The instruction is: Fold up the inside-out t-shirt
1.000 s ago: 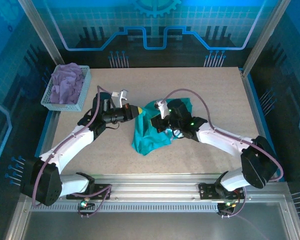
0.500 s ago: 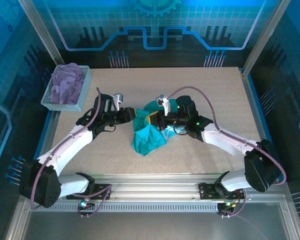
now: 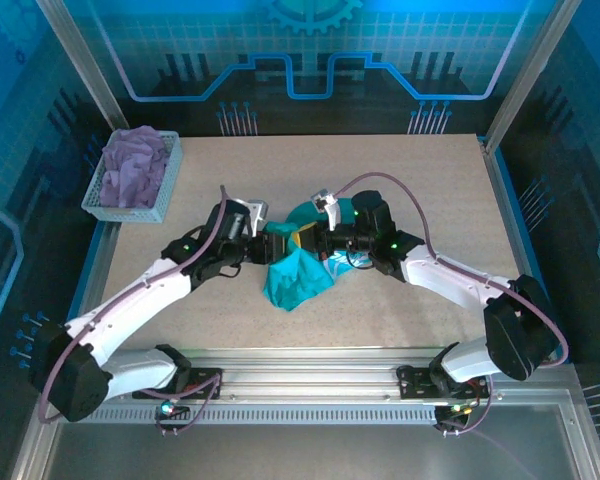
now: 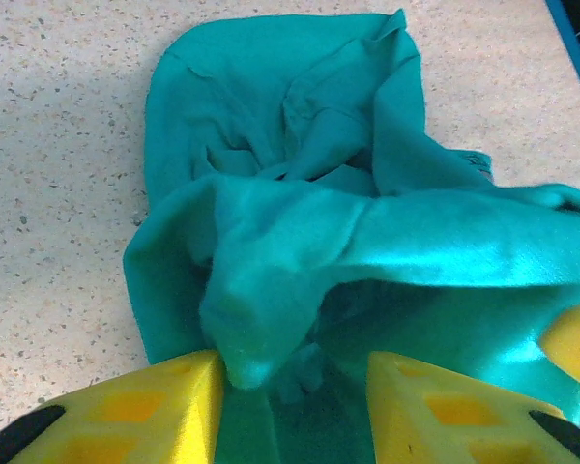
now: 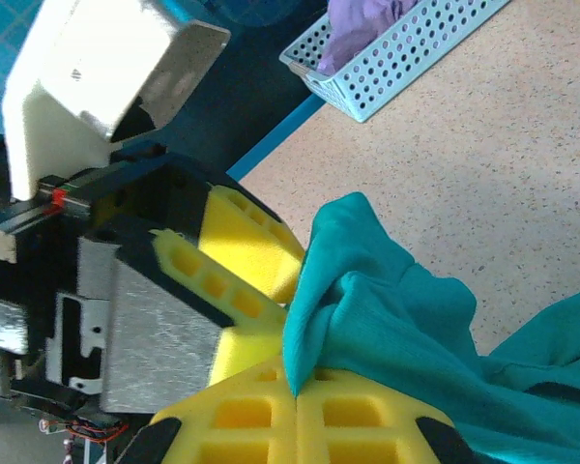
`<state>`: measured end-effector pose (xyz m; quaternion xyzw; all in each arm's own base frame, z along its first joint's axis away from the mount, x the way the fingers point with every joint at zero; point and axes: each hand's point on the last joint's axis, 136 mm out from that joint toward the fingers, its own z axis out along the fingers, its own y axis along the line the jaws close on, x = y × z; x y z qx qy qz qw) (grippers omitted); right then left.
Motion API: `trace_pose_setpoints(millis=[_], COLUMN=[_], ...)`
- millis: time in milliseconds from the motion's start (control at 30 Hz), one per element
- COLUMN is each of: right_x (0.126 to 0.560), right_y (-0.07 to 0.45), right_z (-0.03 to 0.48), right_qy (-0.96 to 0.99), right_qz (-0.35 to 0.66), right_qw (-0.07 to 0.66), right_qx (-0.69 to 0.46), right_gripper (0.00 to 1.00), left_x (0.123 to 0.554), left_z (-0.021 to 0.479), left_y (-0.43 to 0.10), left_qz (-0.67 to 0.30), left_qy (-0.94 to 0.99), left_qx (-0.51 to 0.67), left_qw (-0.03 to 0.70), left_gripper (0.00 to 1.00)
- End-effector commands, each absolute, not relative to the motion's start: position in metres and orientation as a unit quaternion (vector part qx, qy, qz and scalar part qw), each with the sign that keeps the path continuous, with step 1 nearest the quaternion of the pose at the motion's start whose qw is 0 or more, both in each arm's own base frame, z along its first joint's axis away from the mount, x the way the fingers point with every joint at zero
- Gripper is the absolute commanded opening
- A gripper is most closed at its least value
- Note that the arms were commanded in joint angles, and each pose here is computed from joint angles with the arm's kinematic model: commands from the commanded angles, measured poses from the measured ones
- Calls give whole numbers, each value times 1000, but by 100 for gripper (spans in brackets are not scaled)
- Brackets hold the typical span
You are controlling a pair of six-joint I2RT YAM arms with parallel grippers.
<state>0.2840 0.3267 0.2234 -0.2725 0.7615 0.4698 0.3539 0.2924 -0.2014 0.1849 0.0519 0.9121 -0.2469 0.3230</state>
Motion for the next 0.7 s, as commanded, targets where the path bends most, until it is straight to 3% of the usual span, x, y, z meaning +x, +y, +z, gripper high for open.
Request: trace_pose_setpoints(millis=[0, 233, 433, 667], right_x=[286, 280, 278, 279], right_y=[325, 319, 316, 312], right_z=[228, 215, 215, 219], right_qy=[751, 760, 760, 758], right_qz=[476, 469, 465, 459], right_qw=[365, 358, 363, 374], right_qx=[-276, -273, -273, -273], right_gripper=[0, 0, 0, 0], left_x=[304, 316, 323, 317], left_z=[197, 198, 198, 186], left_y=[-200, -198, -206, -205], left_qz=[-226, -207, -215, -217], left_qy=[910, 911, 911, 917], left_qx=[60, 55, 57, 52], left_qw=[341, 353, 348, 330], left_gripper=[43, 44, 30, 34])
